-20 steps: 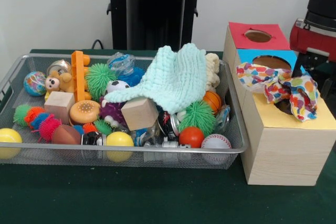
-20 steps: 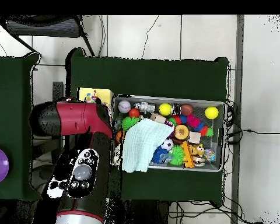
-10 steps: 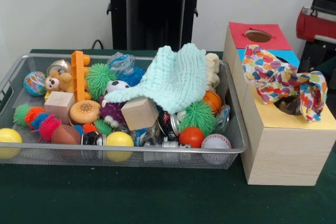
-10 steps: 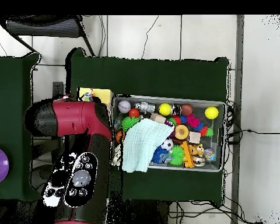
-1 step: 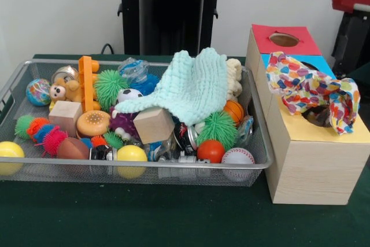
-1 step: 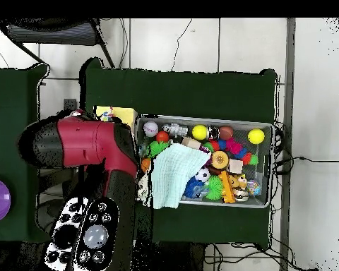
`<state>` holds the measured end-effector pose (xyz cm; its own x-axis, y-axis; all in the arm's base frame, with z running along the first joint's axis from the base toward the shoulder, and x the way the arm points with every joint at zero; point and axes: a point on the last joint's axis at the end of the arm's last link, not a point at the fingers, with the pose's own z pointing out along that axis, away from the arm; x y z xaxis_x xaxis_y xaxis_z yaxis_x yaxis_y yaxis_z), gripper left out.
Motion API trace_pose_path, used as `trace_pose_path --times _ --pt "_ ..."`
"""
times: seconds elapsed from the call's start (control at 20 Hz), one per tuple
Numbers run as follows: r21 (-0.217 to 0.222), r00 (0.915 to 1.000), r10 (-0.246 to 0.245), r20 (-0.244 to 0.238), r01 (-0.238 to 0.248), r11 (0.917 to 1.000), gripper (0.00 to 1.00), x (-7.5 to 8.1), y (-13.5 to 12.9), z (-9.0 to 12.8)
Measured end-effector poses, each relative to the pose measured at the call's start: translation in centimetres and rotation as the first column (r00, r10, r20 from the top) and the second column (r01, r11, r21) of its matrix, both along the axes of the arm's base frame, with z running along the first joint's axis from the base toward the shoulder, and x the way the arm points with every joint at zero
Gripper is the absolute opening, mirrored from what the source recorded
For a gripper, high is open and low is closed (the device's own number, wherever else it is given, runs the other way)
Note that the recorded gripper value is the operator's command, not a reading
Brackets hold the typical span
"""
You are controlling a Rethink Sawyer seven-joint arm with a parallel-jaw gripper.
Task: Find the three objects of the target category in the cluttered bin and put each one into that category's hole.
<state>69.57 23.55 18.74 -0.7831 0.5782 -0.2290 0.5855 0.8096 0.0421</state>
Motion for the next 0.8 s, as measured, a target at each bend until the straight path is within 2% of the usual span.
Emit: trace_pose_path --times 0.2,0.25,0.8 --pt "-0.007 1.0000 -0.004 0.008 0.004 1.0000 1.00 0.10 -0.44 0.55" --pt "-0.009 1.0000 -0.005 0.008 0.005 1.0000 0.00 0.10 -0.53 0.57" --pt "-0.021 1.0000 -0.008 -0.003 0.008 0.9997 0.00 -0.05 -1.03 -0.20"
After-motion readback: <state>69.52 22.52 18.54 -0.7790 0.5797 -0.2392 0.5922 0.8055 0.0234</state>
